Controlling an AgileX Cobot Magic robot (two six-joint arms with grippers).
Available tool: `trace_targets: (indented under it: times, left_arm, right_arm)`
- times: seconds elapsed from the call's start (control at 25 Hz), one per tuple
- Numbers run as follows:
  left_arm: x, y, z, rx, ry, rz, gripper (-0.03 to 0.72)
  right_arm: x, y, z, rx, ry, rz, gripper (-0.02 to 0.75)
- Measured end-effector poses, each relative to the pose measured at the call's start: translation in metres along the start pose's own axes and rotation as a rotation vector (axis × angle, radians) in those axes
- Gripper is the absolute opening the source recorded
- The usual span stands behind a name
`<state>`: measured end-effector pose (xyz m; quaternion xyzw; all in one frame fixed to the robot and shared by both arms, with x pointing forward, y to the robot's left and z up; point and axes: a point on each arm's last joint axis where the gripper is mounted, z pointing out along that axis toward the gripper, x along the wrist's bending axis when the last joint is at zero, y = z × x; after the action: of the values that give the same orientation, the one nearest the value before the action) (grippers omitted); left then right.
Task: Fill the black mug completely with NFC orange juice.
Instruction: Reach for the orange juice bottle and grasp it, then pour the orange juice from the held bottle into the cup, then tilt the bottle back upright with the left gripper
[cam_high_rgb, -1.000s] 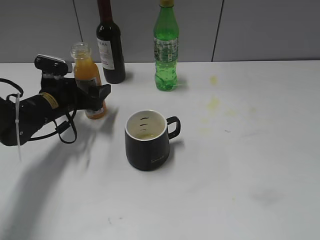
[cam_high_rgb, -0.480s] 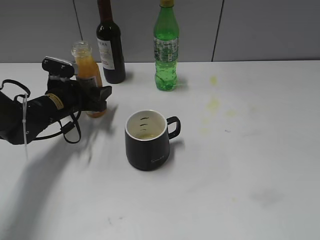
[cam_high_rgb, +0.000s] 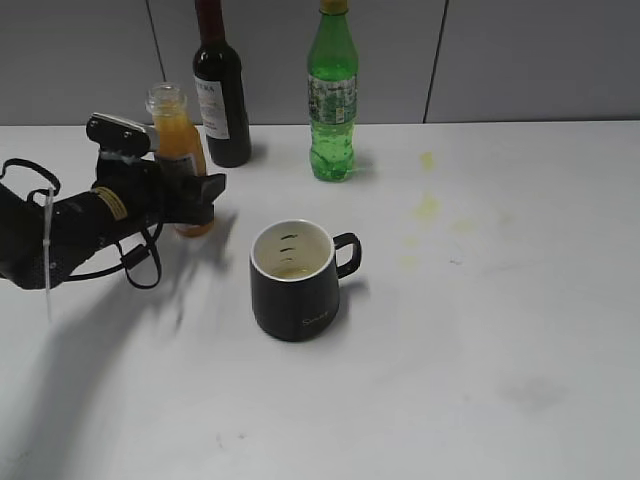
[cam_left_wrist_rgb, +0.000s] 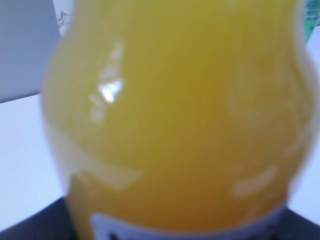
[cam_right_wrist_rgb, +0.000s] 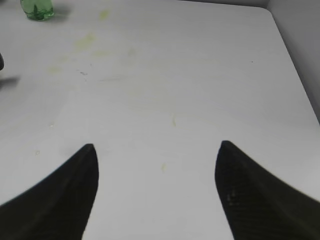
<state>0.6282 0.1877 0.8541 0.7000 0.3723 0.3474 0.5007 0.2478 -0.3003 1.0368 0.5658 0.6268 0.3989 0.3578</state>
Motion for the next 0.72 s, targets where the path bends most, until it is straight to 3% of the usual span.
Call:
trace_targets:
  times: [0.32, 0.72]
  left_arm:
    - [-0.008, 0.029, -0.021, -0.028, -0.087, 0.095, 0.468]
    - [-0.034, 0.045, -0.035, -0.026, -0.211, 0.194, 0.468]
  right_arm:
    - [0.000, 0.000, 0.000, 0.000, 0.000, 0.000, 0.553]
    - [0.000, 0.000, 0.000, 0.000, 0.000, 0.000, 0.553]
